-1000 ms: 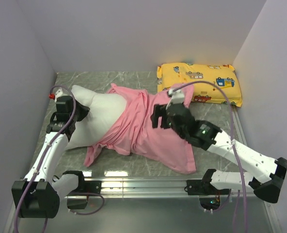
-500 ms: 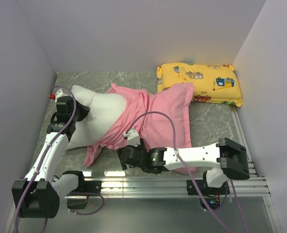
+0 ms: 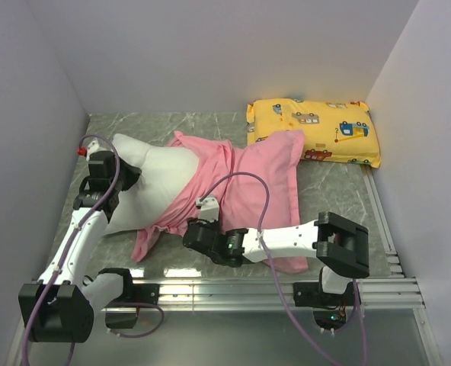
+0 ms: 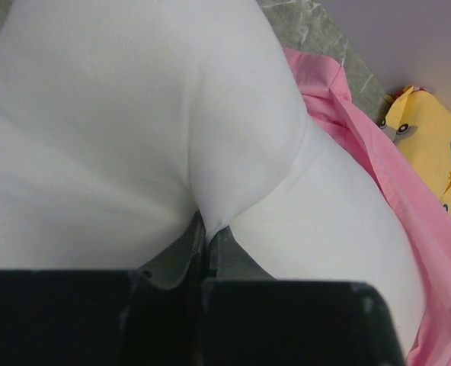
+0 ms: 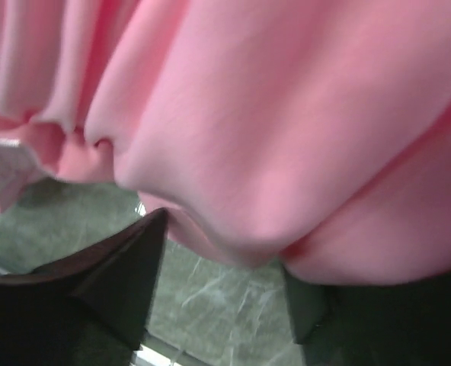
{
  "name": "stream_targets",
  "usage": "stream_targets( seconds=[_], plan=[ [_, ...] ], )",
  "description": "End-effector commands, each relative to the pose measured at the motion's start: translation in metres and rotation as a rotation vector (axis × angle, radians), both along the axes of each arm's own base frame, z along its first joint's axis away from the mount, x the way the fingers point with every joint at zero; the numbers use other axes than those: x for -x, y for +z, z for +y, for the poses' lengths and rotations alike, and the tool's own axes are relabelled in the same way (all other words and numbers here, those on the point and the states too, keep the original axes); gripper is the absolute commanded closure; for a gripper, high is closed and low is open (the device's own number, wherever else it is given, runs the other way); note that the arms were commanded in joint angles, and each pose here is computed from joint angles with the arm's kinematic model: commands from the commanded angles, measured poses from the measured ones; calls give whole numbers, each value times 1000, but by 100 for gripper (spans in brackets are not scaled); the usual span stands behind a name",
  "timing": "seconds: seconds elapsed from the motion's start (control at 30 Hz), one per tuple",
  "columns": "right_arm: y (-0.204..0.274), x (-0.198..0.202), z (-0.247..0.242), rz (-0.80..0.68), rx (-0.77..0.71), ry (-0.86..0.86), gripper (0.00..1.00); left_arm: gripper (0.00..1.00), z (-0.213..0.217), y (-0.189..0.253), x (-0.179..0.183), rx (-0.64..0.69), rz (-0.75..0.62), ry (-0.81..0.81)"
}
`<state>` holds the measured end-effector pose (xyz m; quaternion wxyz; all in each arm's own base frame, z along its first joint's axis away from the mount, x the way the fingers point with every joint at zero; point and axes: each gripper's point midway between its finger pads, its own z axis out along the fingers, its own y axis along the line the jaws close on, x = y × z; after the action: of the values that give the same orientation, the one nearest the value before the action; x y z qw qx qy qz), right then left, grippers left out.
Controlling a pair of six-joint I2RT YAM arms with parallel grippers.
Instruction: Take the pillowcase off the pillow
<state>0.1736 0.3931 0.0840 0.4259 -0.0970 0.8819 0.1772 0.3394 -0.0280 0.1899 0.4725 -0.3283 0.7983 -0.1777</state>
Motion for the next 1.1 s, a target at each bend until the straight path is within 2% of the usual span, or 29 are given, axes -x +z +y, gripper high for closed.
stream_targets(
  seconds=[0.0,0.07,0.1,0.17,0.33,0.37,0.43,0.47,0.5,0.53,0.57,0.6,0.63,0.67,0.7,0.77,0.83,0.87,0.93,0.97,1.07],
  plan=[
    [11,-18,11,-64,-74,-69,56,99,7,-2,7,-43,34,13],
    [14,-17,13,-65,-69,-63,94,100,8,2,6,-46,31,15],
    [21,-18,6,-77,-52,-70,100,100,9,3,6,-52,30,14],
    [38,-17,-9,-103,-14,-76,100,99,12,13,6,-72,22,21],
    [175,4,-43,-222,-129,-17,100,100,15,53,5,-110,-45,18],
    [190,7,-55,-250,-95,2,100,100,16,74,3,-120,-83,18],
    [243,8,-67,-285,-171,7,100,100,15,93,1,-134,-113,6],
    [253,5,-77,-318,-135,4,100,100,13,120,-2,-148,-165,-7],
    [276,-1,-81,-348,-154,-27,100,99,11,127,-4,-152,-162,-28],
    [285,-14,-88,-365,-143,-64,100,98,9,128,-11,-159,-143,-41],
    [290,-21,-91,-366,-116,-59,100,95,7,155,-15,-169,-187,-57],
    [300,-30,-86,-357,-129,-56,100,84,1,164,-18,-160,-198,-92],
    [296,-53,-90,-328,-131,-69,100,76,-2,162,-21,-158,-172,-111],
    [294,-68,-83,-320,-152,-52,100,68,-5,180,-21,-161,-207,-122],
    [282,-81,-81,-291,-153,-44,100,54,-8,184,-21,-161,-219,-130],
    [244,-127,-78,-203,-122,-63,100,44,-19,191,-18,-143,-247,-189],
    [216,-157,-73,-150,-90,-75,100,43,-30,181,-18,-124,-231,-244],
    [173,-182,-67,-66,-45,-72,100,44,-35,167,-19,-109,-203,-274],
    [142,-205,-54,16,-45,-52,100,48,-38,139,-19,-92,-142,-285],
    [102,-220,-49,92,-4,-51,100,48,-40,133,-18,-85,-134,-295],
    [43,-233,-42,159,72,-57,100,40,-37,127,-10,-99,-152,-266]
  ],
)
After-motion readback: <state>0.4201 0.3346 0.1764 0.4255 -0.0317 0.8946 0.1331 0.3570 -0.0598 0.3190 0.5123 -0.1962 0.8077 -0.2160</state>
